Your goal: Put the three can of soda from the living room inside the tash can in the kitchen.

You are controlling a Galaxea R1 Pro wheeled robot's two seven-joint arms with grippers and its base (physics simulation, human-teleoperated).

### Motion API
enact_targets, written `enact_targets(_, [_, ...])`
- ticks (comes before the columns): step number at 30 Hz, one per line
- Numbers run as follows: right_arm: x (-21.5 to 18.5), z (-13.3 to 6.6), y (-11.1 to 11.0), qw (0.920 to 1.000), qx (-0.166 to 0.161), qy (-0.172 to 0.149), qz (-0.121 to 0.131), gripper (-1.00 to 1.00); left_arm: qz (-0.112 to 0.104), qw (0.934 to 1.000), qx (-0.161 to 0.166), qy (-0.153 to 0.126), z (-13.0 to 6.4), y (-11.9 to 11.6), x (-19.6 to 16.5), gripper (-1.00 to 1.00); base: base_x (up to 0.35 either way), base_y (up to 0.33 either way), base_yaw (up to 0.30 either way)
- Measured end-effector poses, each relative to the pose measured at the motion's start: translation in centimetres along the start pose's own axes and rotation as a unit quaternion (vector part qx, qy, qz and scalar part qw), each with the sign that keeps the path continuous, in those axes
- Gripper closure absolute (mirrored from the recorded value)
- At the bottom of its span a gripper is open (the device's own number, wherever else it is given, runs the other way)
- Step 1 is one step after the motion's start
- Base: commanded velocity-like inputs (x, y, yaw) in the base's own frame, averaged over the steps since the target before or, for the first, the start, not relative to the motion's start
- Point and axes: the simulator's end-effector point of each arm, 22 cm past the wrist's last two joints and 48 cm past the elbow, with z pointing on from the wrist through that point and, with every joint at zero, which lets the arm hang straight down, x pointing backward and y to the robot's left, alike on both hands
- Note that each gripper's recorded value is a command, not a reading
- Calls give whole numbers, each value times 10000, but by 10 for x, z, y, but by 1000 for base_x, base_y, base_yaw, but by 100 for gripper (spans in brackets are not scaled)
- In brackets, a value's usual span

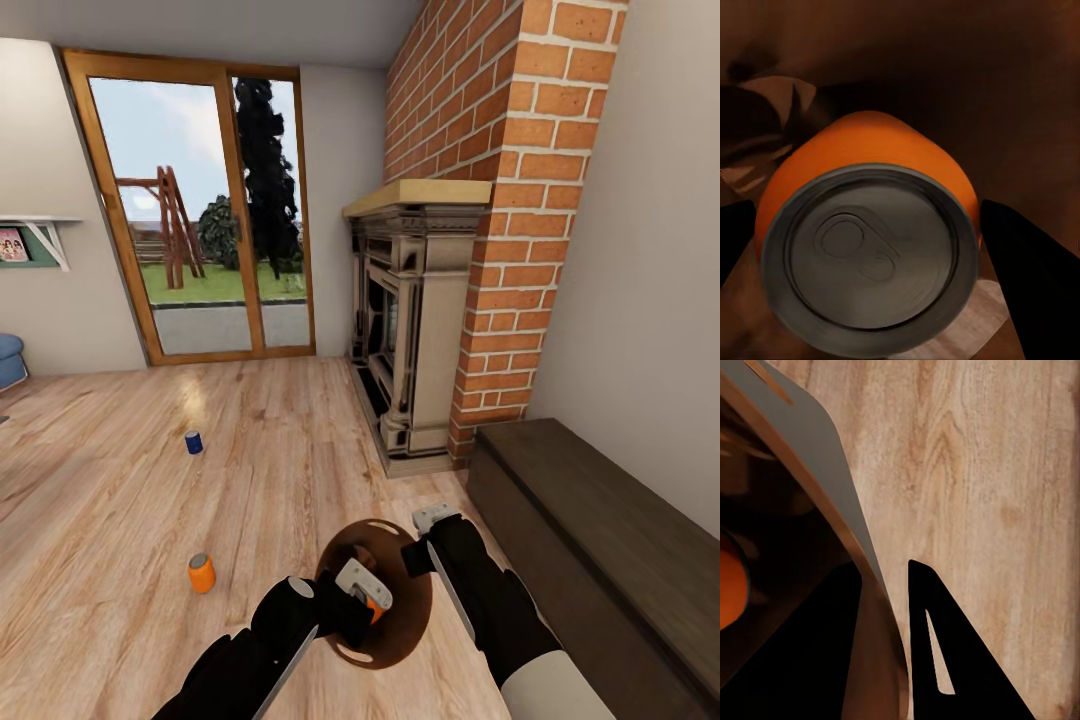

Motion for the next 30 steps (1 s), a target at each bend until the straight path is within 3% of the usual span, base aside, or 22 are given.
enact_targets(2, [0, 0, -1, 10000, 12, 3, -6, 100, -15, 10000, 18, -1, 1, -1, 0, 100, 0, 0, 0])
enact_targets(3, [0, 0, -1, 10000, 20, 3, -11, 100, -30, 10000, 37, 9, 1, -2, 1, -100, 0, 0, 0])
enact_targets(15, [10, 6, -2, 9999, 53, 142, -40, 100, -140, 9997, 194, 38, 9, -7, 9, -100, 19, 0, 0])
enact_targets(30, [0, 0, -2, 9997, 157, -4, -205, 100, -148, 9997, 201, -27, 5, -6, 6, -100, 1, 0, 0])
